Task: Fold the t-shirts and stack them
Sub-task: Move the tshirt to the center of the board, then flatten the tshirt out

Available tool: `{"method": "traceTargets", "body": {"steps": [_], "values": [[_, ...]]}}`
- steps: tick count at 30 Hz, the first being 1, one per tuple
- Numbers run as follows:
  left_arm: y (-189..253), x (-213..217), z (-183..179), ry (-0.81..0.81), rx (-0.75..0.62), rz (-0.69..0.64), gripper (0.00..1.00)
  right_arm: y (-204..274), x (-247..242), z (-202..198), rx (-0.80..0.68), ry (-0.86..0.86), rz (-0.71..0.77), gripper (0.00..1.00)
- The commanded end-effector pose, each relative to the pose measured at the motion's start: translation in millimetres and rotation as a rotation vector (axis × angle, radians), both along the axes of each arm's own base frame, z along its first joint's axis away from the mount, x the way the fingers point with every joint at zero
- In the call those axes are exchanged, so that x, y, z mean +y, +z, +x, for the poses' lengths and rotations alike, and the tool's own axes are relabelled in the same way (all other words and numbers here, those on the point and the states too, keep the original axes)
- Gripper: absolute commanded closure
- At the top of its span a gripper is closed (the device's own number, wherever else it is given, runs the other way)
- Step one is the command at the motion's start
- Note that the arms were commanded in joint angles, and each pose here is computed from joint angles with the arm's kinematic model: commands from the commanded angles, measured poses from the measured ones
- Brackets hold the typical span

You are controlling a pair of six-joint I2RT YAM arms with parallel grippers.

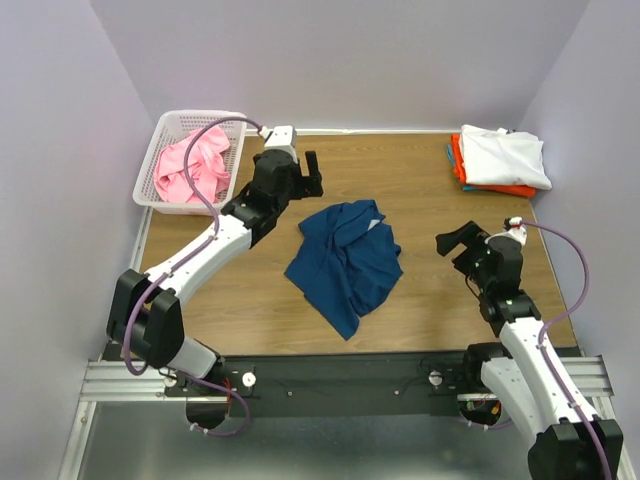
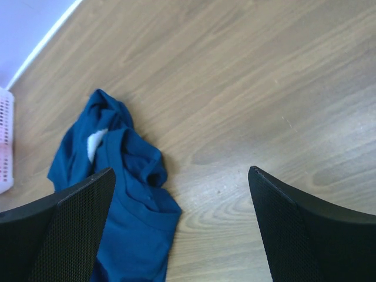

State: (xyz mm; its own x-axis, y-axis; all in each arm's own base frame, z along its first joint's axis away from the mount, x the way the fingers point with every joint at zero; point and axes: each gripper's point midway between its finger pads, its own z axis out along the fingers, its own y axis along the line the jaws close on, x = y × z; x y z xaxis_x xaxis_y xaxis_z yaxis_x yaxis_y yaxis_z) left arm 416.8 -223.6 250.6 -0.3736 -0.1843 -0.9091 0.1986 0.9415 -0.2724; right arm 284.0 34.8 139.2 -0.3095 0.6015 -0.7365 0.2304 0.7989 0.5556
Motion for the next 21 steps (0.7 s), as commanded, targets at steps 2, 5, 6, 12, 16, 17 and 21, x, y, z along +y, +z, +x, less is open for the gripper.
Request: {"method": "traceTargets", "body": {"steps": [2,5,6,12,16,17,21], "values": [[-28.8,20.4,-23.1,0.097,0.061,-0.072,0.02,-10.6,-6.4,0.1,0.056,-0.026,-0.033,0.0],[-74.9,18.9,-54.2,0.055,0.17,-0.101,0.02,-10.1,-5.2,0.8,0.056,-0.019,-0.03,0.0],[-80.0,14.0,-65.1,0.017,0.185,-0.122,0.02,-8.3,-4.4,1.1,0.052,-0.016,-0.029,0.0],[-129.6,4.5,-131.2,-0.062,0.321,-0.16,0.02,-3.6,5.2,0.9,0.039,0.036,-0.009,0.0],[-138.3,-15.5,-170.2,-0.144,0.37,-0.207,0.02,-5.2,7.7,1.5,0.046,0.044,0.003,0.0],[-137.5,-23.3,-179.3,-0.173,0.377,-0.212,0.02,-4.6,7.8,1.9,0.043,0.043,0.005,0.0],[-139.0,-63.5,-229.7,-0.327,0.408,-0.186,0.02,-9.0,8.5,2.3,0.058,0.047,0.008,0.0]]}}
